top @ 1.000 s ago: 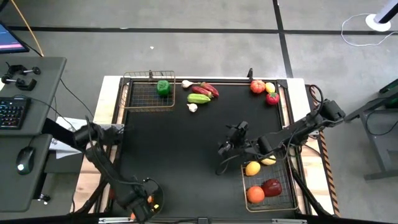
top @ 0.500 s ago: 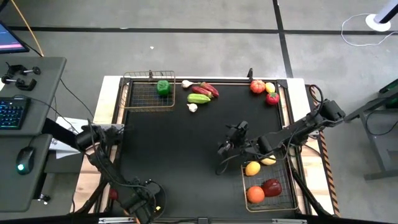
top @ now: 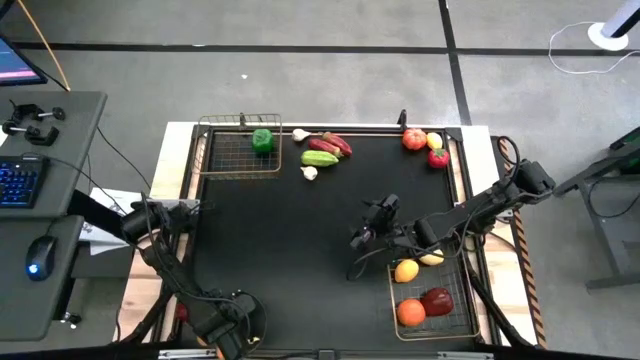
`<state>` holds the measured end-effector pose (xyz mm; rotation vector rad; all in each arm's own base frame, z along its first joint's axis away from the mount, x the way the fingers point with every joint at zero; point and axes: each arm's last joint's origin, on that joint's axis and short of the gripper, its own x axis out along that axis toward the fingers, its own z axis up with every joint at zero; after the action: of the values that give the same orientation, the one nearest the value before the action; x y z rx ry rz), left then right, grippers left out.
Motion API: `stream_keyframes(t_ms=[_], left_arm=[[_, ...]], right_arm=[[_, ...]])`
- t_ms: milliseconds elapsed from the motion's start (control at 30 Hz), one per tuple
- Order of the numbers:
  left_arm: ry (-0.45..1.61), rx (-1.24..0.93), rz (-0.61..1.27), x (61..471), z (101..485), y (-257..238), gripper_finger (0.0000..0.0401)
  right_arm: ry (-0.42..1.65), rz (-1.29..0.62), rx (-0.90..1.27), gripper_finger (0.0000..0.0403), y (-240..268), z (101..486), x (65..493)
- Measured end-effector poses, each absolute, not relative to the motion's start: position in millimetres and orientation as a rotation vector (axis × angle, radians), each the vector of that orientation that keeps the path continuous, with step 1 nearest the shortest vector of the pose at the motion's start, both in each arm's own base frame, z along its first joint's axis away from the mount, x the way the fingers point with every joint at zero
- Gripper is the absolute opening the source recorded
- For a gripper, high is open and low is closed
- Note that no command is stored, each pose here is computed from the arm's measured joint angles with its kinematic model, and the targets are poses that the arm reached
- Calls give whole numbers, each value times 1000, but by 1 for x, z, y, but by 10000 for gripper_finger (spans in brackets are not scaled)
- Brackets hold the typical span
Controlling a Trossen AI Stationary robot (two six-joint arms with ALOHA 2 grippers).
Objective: Sort produce into baskets
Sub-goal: Put the orange chili pepper into the top wire basket
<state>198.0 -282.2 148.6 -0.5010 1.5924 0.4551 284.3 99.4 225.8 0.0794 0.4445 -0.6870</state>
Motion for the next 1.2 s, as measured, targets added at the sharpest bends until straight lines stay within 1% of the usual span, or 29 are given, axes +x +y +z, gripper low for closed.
stream_keyframes(t_ms=[133,400,467,667,733,833,967,1067,1200], left_arm=[[1594,-489,448,199,149,-281,280],[1579,-402,443,205,149,-271,116],[1552,-367,427,210,150,-268,91],[1476,-258,381,229,152,-251,90],[1454,-213,362,237,152,-244,98],[1409,-125,351,251,153,-230,106],[1341,16,342,267,158,-208,102],[1239,93,372,274,176,-192,101],[1030,177,482,269,221,-166,104]], right_arm=[[445,-687,79,367,99,226,284],[445,-687,79,367,99,226,284],[445,-687,79,367,99,226,284],[445,-687,79,367,99,226,284],[445,-687,79,367,99,226,284],[446,-687,78,367,99,226,284],[447,-688,78,367,99,226,284],[448,-688,78,367,99,226,284],[449,-689,78,367,99,225,284]])
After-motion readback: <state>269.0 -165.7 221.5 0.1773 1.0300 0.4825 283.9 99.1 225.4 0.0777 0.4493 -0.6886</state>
